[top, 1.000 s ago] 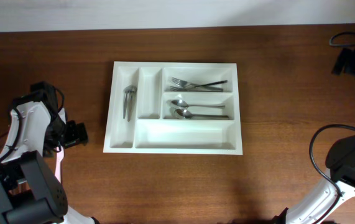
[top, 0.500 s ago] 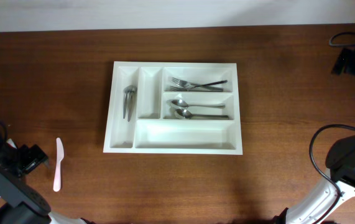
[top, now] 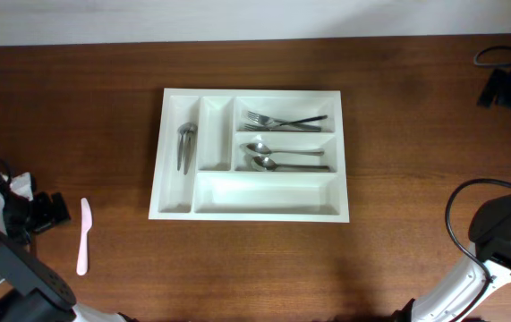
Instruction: Pack container
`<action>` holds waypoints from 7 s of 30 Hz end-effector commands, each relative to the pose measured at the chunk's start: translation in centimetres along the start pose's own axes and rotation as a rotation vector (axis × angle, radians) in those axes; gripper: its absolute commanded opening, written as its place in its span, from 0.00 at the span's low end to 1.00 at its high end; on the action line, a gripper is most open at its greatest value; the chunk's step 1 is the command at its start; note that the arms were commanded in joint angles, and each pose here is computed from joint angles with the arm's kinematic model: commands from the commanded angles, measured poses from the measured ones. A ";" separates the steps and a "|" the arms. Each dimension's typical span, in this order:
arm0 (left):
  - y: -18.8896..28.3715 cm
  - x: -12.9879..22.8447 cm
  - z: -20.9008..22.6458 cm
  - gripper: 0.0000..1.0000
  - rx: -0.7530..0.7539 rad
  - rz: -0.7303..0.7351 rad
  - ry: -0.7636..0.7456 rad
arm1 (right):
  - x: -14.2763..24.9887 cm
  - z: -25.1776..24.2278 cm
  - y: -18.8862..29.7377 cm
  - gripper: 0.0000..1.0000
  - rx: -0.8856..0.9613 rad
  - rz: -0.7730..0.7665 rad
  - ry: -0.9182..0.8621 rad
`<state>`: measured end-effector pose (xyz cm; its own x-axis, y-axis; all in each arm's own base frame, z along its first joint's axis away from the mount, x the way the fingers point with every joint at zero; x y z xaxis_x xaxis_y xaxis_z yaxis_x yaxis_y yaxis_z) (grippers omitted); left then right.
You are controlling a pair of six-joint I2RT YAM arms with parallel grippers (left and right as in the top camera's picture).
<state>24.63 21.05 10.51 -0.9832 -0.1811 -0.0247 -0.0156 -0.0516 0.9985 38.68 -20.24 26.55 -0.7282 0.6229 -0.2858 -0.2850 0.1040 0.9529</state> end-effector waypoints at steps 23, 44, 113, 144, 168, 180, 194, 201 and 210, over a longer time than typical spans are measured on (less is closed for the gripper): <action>-0.1 -0.7 -1.0 0.99 -0.164 0.070 -0.410 | 0.0 -0.1 0.1 0.99 -0.001 -0.003 -0.012; -0.3 -0.9 -3.7 0.99 0.067 -0.040 -0.354 | 0.0 -0.1 0.1 0.99 -0.001 -0.003 -0.012; -4.5 5.6 6.3 0.99 0.029 0.045 -0.127 | 0.0 -0.1 0.1 0.99 -0.001 -0.003 -0.012; -6.6 5.2 6.8 0.96 0.074 0.003 -0.137 | 0.0 -0.1 0.1 0.99 -0.001 -0.003 -0.012; -6.7 5.1 7.0 0.94 0.041 0.024 -0.131 | 0.0 -0.1 0.1 0.99 -0.001 -0.003 -0.012; -6.7 5.4 7.3 0.93 0.016 0.049 -0.115 | 0.0 -0.1 0.1 0.99 -0.001 -0.003 -0.012; -7.6 5.4 6.4 0.94 0.042 0.081 -0.124 | 0.0 -0.1 0.1 0.99 -0.001 -0.003 -0.012; -7.7 5.4 6.4 0.95 0.043 0.081 -0.124 | 0.0 -0.1 0.1 0.99 -0.001 -0.003 -0.012; -7.7 5.2 6.6 0.99 0.035 0.075 -0.101 | 0.0 -0.1 0.1 0.99 -0.001 -0.003 -0.012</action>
<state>18.82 27.51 4.63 -0.9978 -0.0639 0.0169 0.0197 -0.0439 0.9988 38.68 -20.24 26.55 -0.7285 0.6226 -0.2858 -0.2850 0.1040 0.9529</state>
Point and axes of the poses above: each gripper's point midway between its finger pads, its own y axis back along the fingers, its own z axis along the line the jaws close on, x = y × z, the point moved 5 cm from there along y, back along the fingers, and after that the axes turned 13 degrees about -y, right-handed, at the moved point
